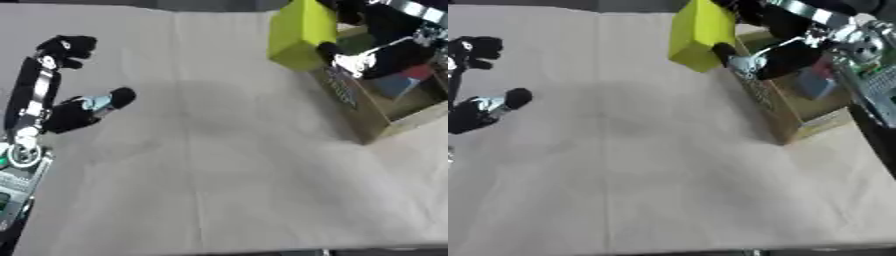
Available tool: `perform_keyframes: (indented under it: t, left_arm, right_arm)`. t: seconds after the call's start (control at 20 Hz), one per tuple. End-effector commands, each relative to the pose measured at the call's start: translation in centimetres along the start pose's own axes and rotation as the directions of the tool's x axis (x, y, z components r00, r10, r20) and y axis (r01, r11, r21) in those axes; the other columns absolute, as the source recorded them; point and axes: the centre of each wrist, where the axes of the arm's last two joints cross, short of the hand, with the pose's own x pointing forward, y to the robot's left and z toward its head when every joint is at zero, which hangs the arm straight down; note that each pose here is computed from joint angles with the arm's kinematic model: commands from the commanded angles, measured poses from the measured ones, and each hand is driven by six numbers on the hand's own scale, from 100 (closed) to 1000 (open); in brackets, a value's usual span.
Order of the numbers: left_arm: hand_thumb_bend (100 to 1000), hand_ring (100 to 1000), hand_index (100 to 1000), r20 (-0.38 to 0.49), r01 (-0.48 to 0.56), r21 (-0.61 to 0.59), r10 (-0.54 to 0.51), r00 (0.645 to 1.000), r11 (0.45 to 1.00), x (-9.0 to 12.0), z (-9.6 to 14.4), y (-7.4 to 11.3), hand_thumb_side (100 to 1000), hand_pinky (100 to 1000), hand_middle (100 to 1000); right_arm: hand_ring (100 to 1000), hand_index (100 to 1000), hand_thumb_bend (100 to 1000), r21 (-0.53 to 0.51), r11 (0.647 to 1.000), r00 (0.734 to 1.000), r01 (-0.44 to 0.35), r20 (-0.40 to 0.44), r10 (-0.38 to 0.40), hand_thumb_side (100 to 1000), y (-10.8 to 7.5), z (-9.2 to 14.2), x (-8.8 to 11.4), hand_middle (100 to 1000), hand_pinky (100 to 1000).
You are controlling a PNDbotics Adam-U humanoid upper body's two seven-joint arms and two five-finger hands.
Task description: Pick up the objects with one hand, pass them to the other hand, and then place them into the box on the other side of the table.
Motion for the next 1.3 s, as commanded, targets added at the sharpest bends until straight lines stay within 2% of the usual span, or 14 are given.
perform_keyframes:
  t: [0.05, 0.25, 0.5, 0.85, 1.3]
  left_arm:
    - [1000, 738, 799, 0.013, 0.042, 0.048, -0.043, 0.999, 0.998, 0.2, 0.1, 3.0, 729, 734, 701]
    - [1000, 736, 799, 0.006, 0.060, 0.092, -0.061, 0.998, 0.994, 0.2, 0.8, 5.0, 717, 734, 698]
    - [1000, 733, 794, 0.005, 0.064, 0.160, -0.066, 0.998, 0.985, 0.6, 1.3, 6.8, 707, 731, 694]
    - [1000, 734, 794, 0.001, 0.059, 0.235, -0.060, 0.998, 0.970, 0.8, 1.5, 7.8, 702, 731, 696]
    - [1000, 733, 792, 0.016, 0.061, 0.289, -0.069, 0.997, 0.955, 1.2, 1.7, 8.7, 691, 729, 694]
  right_arm:
    - [637, 557, 100, -0.075, 0.994, 0.997, -0.073, -0.027, 0.072, 100, -1.9, 1.5, 1.0, 410, 862]
    - [638, 556, 100, -0.155, 0.982, 0.991, -0.107, -0.099, 0.092, 100, -2.4, 3.6, 0.1, 411, 862]
    - [637, 557, 100, -0.245, 0.964, 0.977, -0.104, -0.206, 0.053, 100, -3.2, 6.4, -1.9, 412, 870]
    - [636, 554, 100, -0.321, 0.940, 0.953, -0.119, -0.301, 0.018, 100, -4.4, 9.4, -4.2, 410, 871]
    - [642, 556, 100, -0.339, 0.928, 0.912, -0.153, -0.410, 0.000, 100, -5.3, 12.4, -7.2, 414, 872]
